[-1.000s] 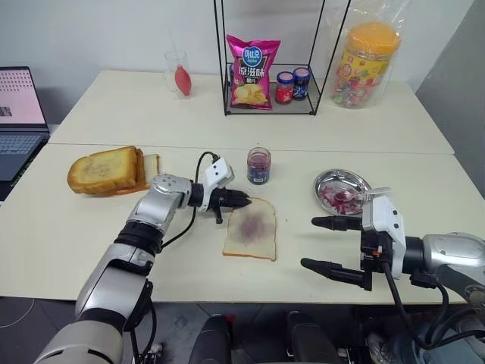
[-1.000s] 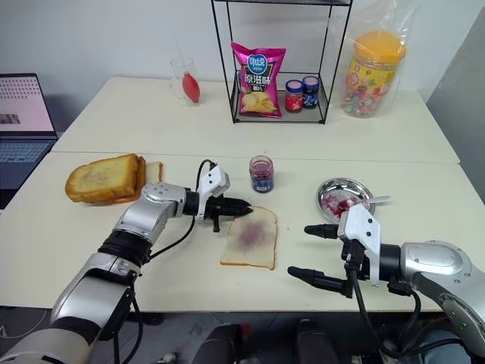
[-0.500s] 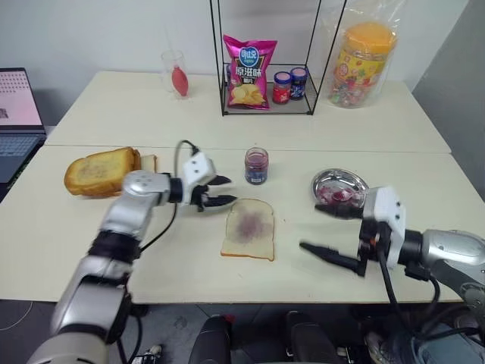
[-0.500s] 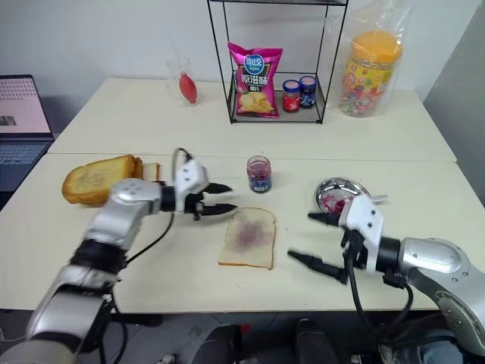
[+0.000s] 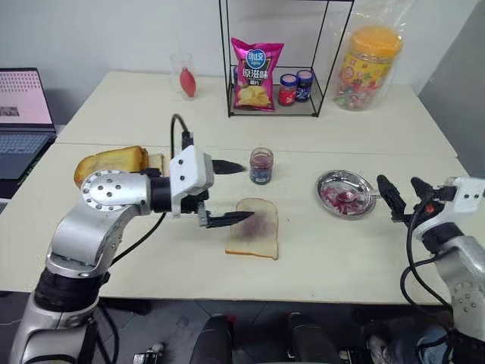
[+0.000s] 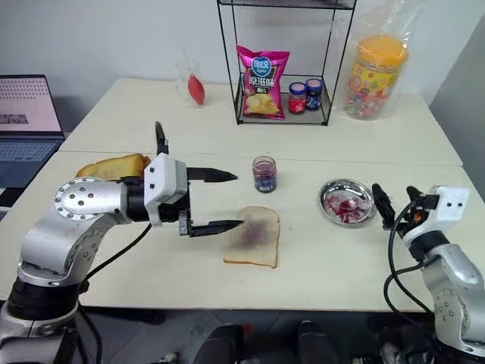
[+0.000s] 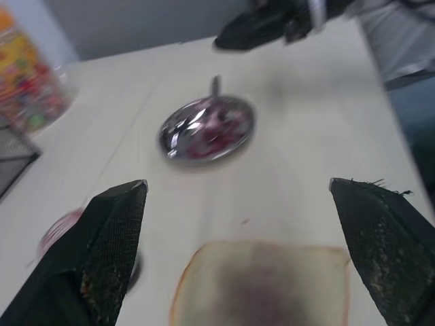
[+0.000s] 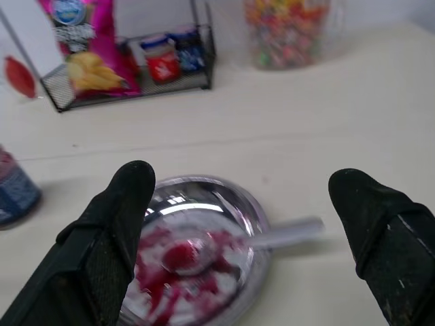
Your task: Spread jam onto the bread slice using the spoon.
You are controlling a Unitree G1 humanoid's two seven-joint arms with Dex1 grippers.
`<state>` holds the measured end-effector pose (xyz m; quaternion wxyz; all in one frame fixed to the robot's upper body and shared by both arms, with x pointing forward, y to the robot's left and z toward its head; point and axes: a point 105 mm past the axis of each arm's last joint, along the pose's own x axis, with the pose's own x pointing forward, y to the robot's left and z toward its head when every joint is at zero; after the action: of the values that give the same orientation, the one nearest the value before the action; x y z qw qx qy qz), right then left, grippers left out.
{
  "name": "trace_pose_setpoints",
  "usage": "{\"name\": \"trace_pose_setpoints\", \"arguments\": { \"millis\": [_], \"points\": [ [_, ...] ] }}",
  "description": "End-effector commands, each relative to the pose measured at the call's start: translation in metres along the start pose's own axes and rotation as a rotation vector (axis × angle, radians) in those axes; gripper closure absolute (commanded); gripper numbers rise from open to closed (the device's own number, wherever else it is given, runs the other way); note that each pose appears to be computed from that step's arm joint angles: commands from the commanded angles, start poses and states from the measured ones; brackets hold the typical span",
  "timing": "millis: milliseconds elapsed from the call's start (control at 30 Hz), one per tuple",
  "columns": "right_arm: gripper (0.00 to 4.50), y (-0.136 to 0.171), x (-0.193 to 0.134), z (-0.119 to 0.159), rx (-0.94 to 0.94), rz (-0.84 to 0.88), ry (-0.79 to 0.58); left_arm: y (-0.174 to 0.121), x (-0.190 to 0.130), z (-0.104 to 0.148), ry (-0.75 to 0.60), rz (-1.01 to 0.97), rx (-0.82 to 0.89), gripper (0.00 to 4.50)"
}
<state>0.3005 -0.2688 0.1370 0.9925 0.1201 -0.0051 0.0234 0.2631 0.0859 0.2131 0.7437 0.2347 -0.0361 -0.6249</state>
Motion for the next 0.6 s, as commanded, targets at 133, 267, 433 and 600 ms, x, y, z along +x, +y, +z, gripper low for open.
{"name": "trace_pose_setpoints", "arguments": {
  "millis": [133,267,433,600],
  "points": [
    [0.0,-0.01,0.027,0.001,0.211,-0.03,-0.034,-0.003,0.014,-0.002,0.024,-0.032,0.075,0.04],
    [0.0,-0.008,0.038,-0.012,0.314,0.001,0.009,-0.005,0.018,-0.005,0.026,-0.039,0.104,0.04],
    [0.0,-0.008,0.048,-0.015,0.379,0.011,0.018,-0.006,0.017,-0.01,0.035,-0.04,0.104,0.04],
    [0.0,0.0,0.056,-0.015,0.445,0.058,0.03,-0.005,0.016,-0.011,0.037,-0.031,0.105,0.04]
  ]
}}
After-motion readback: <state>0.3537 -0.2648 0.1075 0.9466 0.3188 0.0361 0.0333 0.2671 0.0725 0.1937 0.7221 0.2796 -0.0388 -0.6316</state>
